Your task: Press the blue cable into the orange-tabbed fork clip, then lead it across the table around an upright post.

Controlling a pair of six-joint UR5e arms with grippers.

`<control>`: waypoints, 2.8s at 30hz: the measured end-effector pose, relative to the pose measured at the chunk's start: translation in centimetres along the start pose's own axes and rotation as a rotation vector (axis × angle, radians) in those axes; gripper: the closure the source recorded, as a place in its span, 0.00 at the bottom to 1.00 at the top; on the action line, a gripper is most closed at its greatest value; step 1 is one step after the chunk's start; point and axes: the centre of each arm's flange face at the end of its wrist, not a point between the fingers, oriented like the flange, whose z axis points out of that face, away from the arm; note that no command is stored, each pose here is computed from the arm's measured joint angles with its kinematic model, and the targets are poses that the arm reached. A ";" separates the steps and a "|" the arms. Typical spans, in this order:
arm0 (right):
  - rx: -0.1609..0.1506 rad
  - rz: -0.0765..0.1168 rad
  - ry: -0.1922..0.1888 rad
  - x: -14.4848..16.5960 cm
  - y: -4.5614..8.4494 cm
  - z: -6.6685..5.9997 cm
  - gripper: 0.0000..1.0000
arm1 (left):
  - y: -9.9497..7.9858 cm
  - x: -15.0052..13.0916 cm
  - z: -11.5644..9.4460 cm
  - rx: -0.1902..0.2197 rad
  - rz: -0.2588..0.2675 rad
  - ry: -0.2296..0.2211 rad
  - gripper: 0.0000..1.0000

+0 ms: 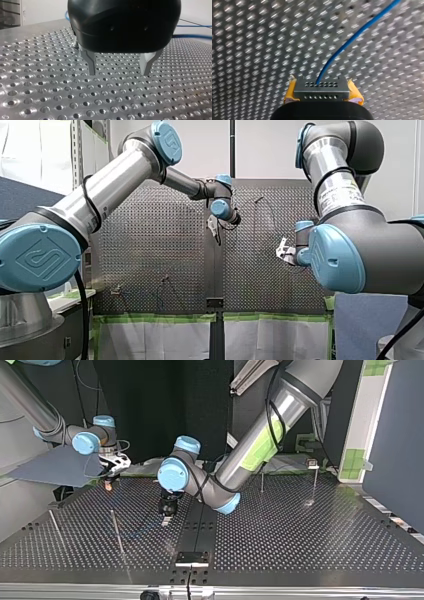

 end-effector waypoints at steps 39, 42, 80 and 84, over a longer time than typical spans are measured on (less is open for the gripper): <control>-0.109 -0.007 -0.104 -13.2 9.0 0.2 1.00 | -0.3 0.2 -0.2 0.002 0.002 0.006 0.14; -0.113 -0.006 -0.104 -13.5 9.4 0.2 1.00 | -0.3 0.2 -0.2 0.002 0.002 0.007 0.14; -0.157 -0.011 -0.129 -16.6 12.8 1.1 1.00 | -1.5 2.2 -2.7 -0.033 -0.009 0.153 0.01; -0.158 -0.012 -0.130 -16.5 12.8 1.1 1.00 | -1.4 2.5 -3.2 -0.051 -0.033 0.185 0.01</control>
